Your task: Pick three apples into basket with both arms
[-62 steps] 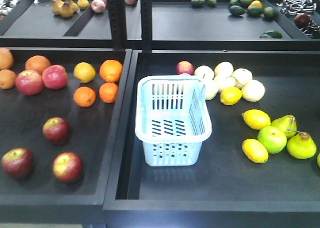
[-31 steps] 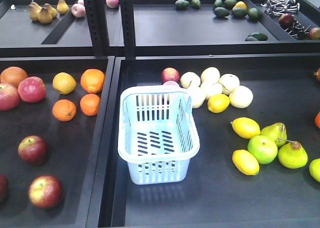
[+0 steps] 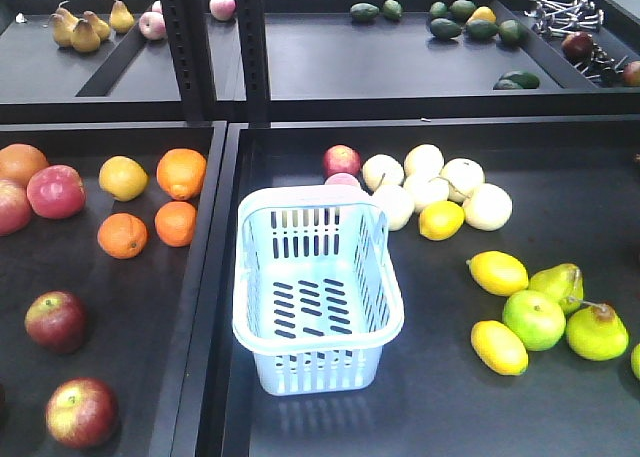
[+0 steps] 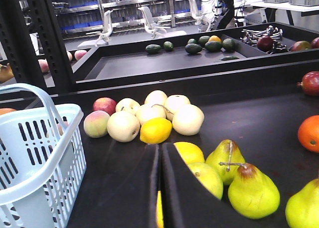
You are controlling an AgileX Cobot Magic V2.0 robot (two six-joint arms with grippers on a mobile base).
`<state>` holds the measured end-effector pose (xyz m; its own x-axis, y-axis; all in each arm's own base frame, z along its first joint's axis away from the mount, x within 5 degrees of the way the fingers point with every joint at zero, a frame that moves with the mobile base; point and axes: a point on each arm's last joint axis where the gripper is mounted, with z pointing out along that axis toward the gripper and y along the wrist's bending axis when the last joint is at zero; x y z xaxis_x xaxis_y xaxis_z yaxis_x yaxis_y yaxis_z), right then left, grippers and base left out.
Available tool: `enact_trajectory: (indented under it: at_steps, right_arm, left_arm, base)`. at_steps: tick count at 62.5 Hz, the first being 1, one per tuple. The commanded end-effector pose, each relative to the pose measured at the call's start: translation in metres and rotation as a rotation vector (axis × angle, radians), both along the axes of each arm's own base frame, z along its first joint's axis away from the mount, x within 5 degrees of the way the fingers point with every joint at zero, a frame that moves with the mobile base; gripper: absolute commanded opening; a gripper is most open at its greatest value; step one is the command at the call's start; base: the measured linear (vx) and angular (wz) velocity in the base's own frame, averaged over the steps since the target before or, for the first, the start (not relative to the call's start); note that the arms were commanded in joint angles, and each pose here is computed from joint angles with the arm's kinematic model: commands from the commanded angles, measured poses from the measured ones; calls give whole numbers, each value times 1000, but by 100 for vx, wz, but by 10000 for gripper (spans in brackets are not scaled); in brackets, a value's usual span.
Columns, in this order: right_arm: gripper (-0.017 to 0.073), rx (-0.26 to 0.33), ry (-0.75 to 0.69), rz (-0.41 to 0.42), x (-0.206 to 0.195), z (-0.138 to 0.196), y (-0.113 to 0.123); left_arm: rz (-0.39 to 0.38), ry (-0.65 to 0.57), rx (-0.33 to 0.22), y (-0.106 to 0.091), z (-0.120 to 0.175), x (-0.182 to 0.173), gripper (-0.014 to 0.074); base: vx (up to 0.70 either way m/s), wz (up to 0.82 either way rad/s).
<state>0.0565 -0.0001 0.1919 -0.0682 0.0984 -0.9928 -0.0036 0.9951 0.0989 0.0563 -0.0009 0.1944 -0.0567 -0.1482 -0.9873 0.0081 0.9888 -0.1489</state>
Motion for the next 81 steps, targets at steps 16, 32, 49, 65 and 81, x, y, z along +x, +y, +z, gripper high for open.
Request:
enact_trajectory:
  at_steps: [16, 32, 49, 65, 81]
  right_arm:
    - [-6, -20, -75, 12, 0, 3, 1]
    - [-6, -20, -75, 12, 0, 3, 1]
    - [-6, -20, -75, 12, 0, 3, 1]
    - [-6, -20, -75, 12, 0, 3, 1]
    - [-6, -20, -75, 12, 0, 3, 1]
  left_arm:
    - [-1, -75, -20, 0, 4, -1, -6]
    - [-1, -75, -20, 0, 4, -1, -6]
    - [-1, -75, -20, 0, 4, -1, -6]
    - [-1, -75, -20, 0, 4, -1, -6]
    - [-1, -75, -20, 0, 4, -1, -6]
  base:
    - [5, 3]
    - [5, 3]
    - [4, 2]
    - [0, 0]
    - [0, 0]
